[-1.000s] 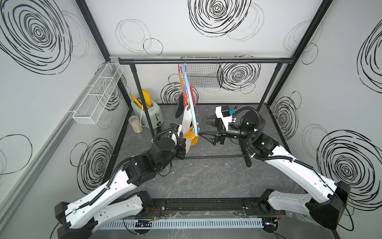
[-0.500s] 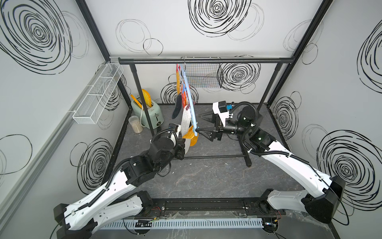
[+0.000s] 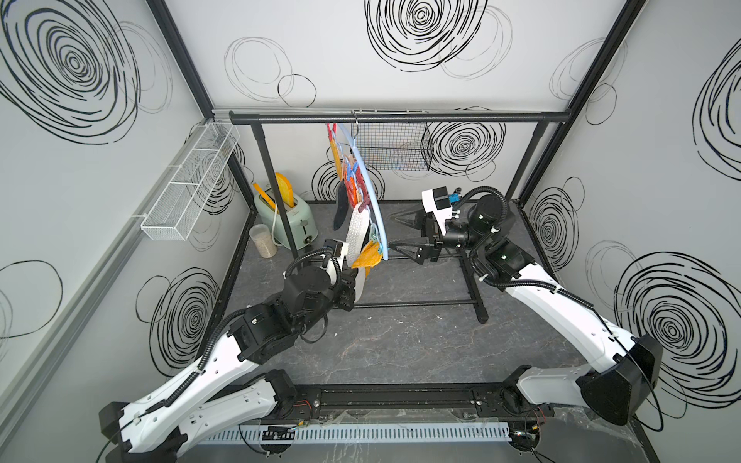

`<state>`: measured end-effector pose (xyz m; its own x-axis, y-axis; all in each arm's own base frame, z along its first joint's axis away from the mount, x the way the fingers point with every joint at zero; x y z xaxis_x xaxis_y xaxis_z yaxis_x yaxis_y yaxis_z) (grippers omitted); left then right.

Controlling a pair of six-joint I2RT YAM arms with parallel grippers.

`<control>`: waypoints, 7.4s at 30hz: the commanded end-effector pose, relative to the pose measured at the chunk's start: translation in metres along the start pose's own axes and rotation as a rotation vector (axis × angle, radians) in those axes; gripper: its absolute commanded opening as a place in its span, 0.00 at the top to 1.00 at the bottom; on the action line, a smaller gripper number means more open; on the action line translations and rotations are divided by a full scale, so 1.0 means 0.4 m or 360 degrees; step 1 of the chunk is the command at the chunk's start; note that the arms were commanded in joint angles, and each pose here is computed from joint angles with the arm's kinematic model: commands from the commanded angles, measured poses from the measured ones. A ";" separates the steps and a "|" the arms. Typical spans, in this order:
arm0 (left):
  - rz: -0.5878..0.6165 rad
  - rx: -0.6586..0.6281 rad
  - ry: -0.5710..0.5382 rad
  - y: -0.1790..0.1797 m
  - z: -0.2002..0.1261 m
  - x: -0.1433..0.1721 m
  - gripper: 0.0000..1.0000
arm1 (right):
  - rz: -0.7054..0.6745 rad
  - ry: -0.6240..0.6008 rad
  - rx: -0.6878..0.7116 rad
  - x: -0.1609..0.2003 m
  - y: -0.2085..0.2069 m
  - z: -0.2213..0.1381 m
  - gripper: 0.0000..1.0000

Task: Take the shoe insoles off the hanger
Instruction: Open the clamp at the hanger, then move the clothesline to the center of the board.

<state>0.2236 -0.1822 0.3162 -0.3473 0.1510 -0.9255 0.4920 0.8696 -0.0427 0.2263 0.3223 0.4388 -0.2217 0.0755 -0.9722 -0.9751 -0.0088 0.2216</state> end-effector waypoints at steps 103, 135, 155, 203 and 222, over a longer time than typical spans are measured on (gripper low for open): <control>0.0182 -0.0414 -0.0195 0.175 -0.162 -0.215 0.86 | -0.1395 0.0187 0.0209 0.047 0.160 -0.074 0.24; 0.0191 -0.0414 -0.0130 0.187 -0.143 -0.182 0.87 | -0.1987 0.0555 0.0055 0.030 0.153 0.154 0.60; 0.0185 -0.0408 -0.0101 0.191 -0.140 -0.164 0.87 | -0.2035 0.0566 0.0114 0.023 0.140 0.153 0.86; -0.0969 0.0146 0.0512 0.055 0.140 0.512 0.95 | -0.1936 0.0254 0.0250 -0.041 0.160 0.065 0.18; -0.1069 -0.0082 0.0476 0.181 0.253 0.617 1.00 | -0.1170 -0.0189 0.0532 0.202 0.215 -0.208 0.17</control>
<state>0.2339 -0.1297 0.0342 -0.8264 -0.2772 -0.4901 0.0272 0.8497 -0.5265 0.1163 0.2512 0.3610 0.5833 -0.0316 -0.8116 -0.7702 0.2958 -0.5650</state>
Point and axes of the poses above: each gripper's point midway between its finger pads, its own z axis out along the fingers, its own y axis along the line the jaws close on, x = y × z, the point moved 1 cm from there along -z, back along the fingers, and after that the axes turned 11 degrees about z, right-handed, at the moved point
